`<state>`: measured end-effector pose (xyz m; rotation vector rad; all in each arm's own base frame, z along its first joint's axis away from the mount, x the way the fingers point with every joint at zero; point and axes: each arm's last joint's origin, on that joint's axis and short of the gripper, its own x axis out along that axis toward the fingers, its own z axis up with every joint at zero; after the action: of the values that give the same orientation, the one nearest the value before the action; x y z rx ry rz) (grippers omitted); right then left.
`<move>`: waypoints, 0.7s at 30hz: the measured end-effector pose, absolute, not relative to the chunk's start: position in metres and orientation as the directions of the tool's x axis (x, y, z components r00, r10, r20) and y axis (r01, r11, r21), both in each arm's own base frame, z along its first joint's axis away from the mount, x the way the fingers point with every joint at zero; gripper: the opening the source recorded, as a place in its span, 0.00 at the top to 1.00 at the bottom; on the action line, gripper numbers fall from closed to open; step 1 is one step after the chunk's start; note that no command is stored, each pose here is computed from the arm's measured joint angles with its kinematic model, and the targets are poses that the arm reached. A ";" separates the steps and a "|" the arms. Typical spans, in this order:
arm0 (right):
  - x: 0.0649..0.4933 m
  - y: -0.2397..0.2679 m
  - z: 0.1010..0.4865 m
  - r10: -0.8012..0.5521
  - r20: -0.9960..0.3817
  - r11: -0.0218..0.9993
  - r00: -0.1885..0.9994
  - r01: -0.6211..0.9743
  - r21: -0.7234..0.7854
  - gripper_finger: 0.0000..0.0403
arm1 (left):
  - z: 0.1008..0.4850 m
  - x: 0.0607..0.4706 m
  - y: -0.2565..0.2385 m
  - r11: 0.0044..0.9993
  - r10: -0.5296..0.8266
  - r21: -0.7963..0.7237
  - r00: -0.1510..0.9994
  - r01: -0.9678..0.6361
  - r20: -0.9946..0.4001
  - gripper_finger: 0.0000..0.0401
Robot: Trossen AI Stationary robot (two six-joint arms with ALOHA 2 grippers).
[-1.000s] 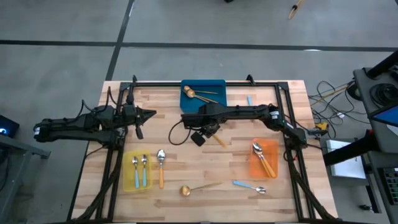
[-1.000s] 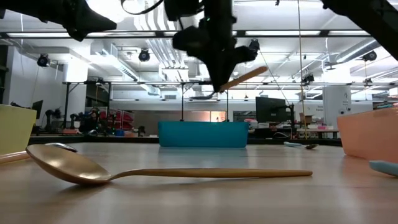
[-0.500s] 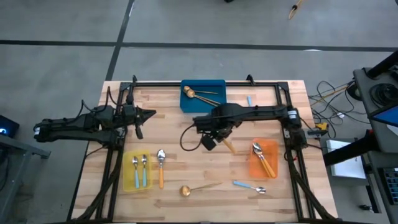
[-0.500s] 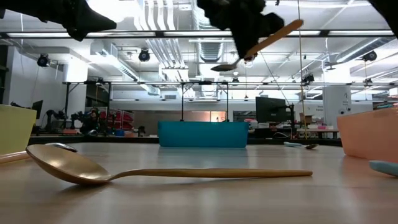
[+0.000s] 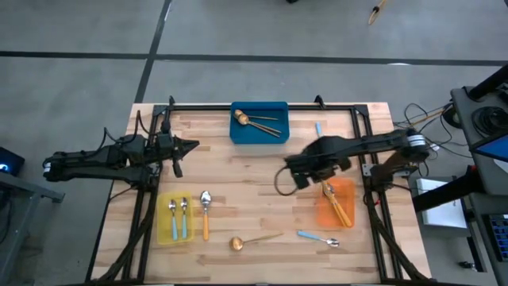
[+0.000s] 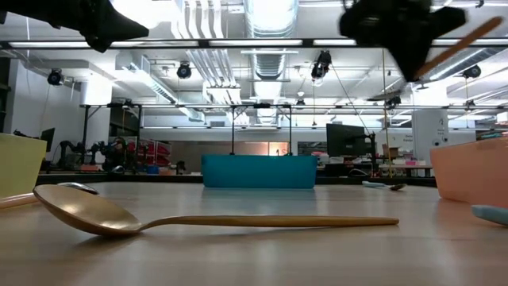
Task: Sort silverware by color (type)
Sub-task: Put the orange spoon into the orange bin
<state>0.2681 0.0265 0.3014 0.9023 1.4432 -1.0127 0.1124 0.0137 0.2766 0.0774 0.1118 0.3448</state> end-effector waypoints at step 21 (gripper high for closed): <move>0.195 0.068 0.226 0.188 -0.977 0.229 -0.101 0.972 -0.057 0.93 | 0.277 0.113 0.014 0.938 0.341 0.098 0.935 -0.332 -0.096 1.00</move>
<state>0.1945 0.0684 0.2261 1.1413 1.5122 -0.9953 0.1125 0.0137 0.2766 0.0809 0.1128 0.3446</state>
